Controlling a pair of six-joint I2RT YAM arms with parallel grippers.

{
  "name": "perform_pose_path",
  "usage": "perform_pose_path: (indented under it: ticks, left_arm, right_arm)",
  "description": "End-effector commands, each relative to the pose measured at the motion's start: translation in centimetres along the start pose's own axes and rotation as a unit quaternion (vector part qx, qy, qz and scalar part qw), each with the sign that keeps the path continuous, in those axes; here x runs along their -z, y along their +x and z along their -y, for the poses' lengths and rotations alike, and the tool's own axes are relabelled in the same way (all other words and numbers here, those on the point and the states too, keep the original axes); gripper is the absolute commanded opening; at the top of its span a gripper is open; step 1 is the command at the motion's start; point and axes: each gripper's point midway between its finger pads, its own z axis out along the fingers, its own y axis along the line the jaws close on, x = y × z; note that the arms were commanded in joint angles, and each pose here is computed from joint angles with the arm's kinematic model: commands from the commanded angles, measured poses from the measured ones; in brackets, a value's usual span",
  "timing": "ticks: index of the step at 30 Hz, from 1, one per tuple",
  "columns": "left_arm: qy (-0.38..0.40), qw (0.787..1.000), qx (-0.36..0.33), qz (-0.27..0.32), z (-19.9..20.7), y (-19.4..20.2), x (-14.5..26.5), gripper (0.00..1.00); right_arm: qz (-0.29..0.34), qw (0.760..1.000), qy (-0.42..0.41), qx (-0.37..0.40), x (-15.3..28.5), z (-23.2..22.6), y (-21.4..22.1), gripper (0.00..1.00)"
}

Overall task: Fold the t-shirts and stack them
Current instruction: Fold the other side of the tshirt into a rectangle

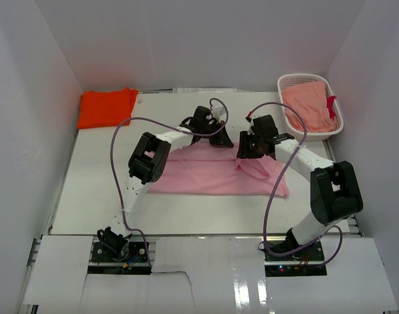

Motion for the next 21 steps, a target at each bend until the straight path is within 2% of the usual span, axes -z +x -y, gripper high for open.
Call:
perform_pose_path:
  ticks: [1,5,8,21]
  left_arm:
    - [-0.035,0.999,0.013,-0.033,-2.0,2.7,-0.9,0.0]
    - [-0.037,0.999,0.011,-0.034,-2.1,2.7,-0.9,0.0]
    - [-0.04,0.999,0.009,-0.032,-2.1,2.5,-0.7,0.0]
    - [-0.036,0.999,0.013,-0.034,-2.1,2.6,-1.0,0.0]
  right_arm:
    - [0.017,1.0,0.01,0.006,-0.5,0.7,-1.8,0.43]
    - [0.004,1.0,0.004,0.003,-1.2,0.7,-1.0,0.17]
    - [-0.005,1.0,-0.006,0.0,-1.5,0.6,0.1,0.1]
    - [-0.026,0.998,-0.048,-0.028,-1.8,-0.5,4.1,0.08]
